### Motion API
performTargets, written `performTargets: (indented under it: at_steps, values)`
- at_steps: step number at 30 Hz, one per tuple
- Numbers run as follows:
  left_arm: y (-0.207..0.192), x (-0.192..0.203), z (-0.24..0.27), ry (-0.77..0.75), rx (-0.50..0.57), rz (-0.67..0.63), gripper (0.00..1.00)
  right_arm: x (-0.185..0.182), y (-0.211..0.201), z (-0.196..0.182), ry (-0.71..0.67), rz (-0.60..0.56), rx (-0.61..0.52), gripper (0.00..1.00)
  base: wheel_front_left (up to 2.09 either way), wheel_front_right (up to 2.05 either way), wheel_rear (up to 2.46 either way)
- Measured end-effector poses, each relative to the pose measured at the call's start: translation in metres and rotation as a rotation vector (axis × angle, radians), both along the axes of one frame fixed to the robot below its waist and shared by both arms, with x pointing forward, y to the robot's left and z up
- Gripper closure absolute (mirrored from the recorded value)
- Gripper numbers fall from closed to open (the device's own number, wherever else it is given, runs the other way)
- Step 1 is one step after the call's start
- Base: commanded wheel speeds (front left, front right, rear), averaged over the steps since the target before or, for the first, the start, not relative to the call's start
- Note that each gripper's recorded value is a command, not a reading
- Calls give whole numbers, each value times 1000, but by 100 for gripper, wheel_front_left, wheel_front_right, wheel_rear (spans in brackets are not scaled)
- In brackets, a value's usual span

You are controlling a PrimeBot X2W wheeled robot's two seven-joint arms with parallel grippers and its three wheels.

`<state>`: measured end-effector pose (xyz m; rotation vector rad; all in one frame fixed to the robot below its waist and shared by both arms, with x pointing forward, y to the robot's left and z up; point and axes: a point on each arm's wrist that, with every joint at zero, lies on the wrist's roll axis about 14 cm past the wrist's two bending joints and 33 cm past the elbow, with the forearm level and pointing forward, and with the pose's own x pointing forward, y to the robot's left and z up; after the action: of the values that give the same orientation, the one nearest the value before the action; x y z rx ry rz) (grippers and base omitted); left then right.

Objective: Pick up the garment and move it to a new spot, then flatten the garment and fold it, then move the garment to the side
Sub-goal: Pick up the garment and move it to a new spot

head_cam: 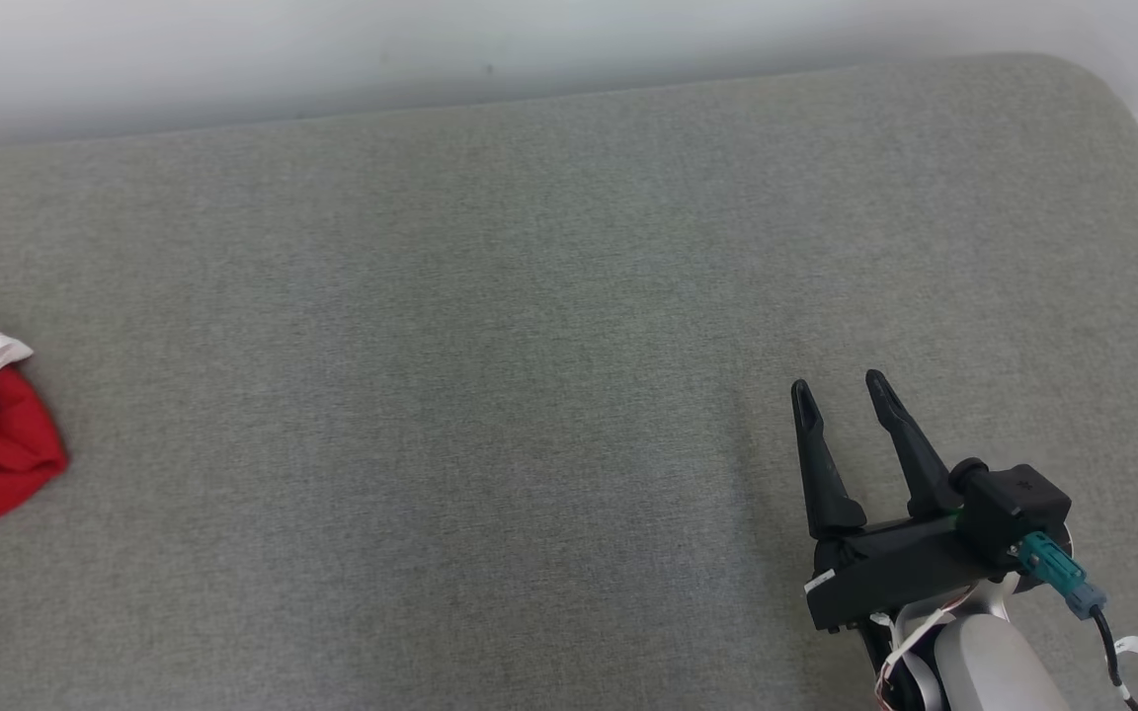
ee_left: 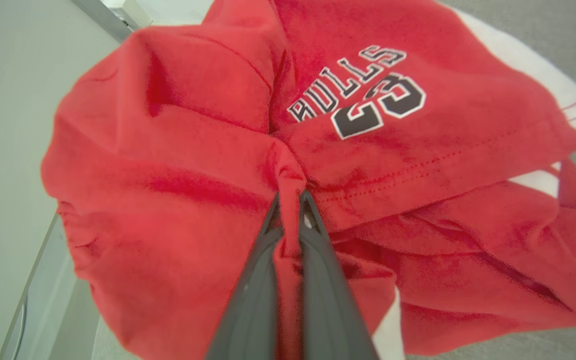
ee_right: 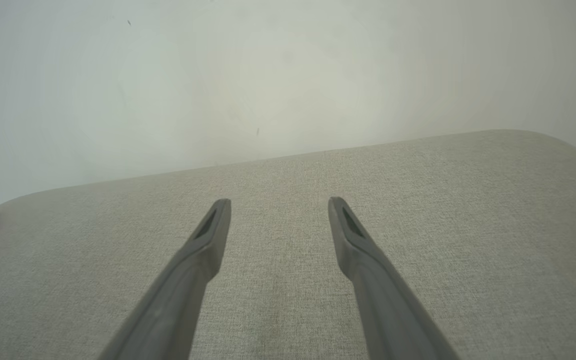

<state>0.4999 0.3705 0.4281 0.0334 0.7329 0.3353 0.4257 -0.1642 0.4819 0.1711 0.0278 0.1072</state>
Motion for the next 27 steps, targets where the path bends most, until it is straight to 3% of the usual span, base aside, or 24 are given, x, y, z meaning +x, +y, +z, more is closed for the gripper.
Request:
performTargets:
  at_steps: [10,14,17,19,27]
  values:
    - [-16,50,124,-440,98,-155,100,3,16,6,-14,42,11,0,0,0,0]
    - [-59,69,214,-691,128,-297,100,0,23,14,-35,60,19,0,0,0,0]
    - [-112,74,263,-834,82,-415,100,-3,22,20,-49,55,27,0,0,0,0]
    - [-130,74,275,-865,77,-458,100,-5,20,21,-52,49,27,0,0,0,0]
    - [-269,55,335,-1039,-53,-784,100,-20,-10,19,-47,-36,26,0,0,0,0]
